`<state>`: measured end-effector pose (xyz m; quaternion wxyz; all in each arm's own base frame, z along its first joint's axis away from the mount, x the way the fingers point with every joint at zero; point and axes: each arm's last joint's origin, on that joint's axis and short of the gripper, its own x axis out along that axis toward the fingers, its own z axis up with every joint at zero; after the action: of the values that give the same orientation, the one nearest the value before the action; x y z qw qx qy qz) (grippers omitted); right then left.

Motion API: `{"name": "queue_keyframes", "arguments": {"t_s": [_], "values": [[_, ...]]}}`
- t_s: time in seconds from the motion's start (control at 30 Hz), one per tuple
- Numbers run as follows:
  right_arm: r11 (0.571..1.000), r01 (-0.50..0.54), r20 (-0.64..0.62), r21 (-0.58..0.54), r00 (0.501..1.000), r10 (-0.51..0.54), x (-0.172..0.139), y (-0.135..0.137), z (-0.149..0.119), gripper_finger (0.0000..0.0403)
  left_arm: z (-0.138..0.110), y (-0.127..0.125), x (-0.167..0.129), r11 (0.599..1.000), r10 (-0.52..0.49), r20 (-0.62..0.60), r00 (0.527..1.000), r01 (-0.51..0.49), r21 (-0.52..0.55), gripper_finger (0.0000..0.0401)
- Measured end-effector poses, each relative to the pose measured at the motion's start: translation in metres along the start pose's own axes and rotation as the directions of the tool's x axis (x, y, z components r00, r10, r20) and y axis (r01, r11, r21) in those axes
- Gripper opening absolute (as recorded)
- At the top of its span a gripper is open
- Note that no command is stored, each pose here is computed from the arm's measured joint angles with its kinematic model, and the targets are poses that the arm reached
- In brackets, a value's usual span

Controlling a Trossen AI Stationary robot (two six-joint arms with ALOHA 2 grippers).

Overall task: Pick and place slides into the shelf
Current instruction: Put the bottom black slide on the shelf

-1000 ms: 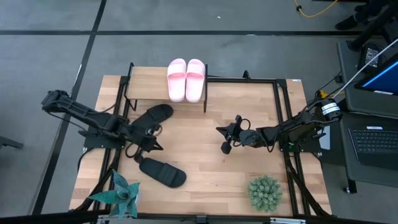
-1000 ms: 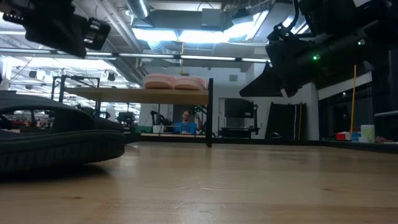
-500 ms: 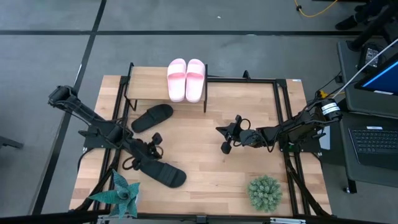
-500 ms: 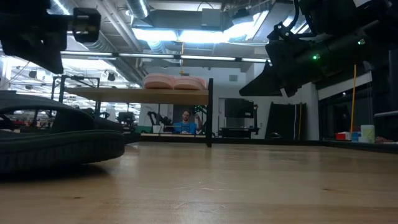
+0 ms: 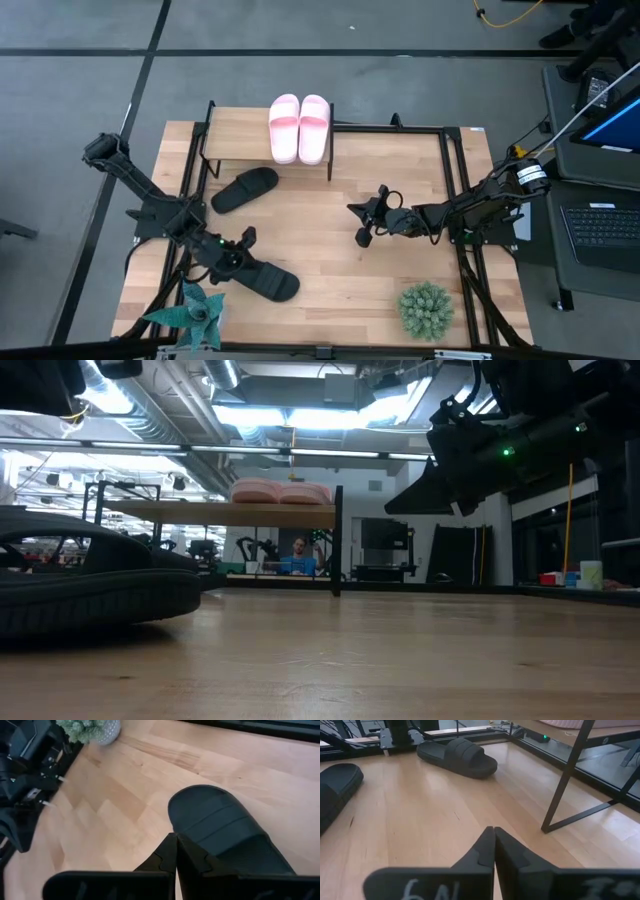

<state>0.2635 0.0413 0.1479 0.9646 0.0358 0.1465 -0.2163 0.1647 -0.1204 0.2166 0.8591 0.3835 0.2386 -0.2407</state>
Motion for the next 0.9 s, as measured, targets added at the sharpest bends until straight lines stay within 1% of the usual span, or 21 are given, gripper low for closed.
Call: {"name": "queue_keyframes", "arguments": {"t_s": [0.1, 0.3, 0.53, 0.67, 0.9], "values": [[1.0, 0.0, 0.0, 0.001, 1.0, 0.0, 0.0, 0.0, 0.0, 0.0006, 0.0, -0.001, 0.0, 1.0, 0.015, -0.012, 1.0, -0.015, 0.006, 0.0], [1.0, 0.0, 0.0, 0.001, 1.0, 0.0, 0.0, 0.0, 0.0, 0.0022, -0.001, -0.001, 0.003, 0.999, 0.04, -0.039, 0.998, -0.039, 0.011, 0.0], [1.0, 0.0, 0.0, 0.006, 1.0, 0.0, 0.0, 0.0, 0.0, 0.0011, -0.003, 0.002, 0.008, 0.997, 0.062, -0.061, 0.996, -0.065, -0.035, 0.0], [1.0, 0.0, -0.001, 0.021, 1.0, 0.0, 0.0, 0.0, 0.0, 0.0006, -0.001, 0.007, 0.008, 0.989, 0.12, -0.055, 0.991, -0.124, -0.077, 0.0], [1.0, 0.0, -0.001, 0.027, 1.0, 0.0, 0.0, 0.0, 0.0, 0.002, -0.001, 0.01, 0.009, 0.985, 0.145, -0.05, 0.988, -0.149, -0.086, 0.0]]}}
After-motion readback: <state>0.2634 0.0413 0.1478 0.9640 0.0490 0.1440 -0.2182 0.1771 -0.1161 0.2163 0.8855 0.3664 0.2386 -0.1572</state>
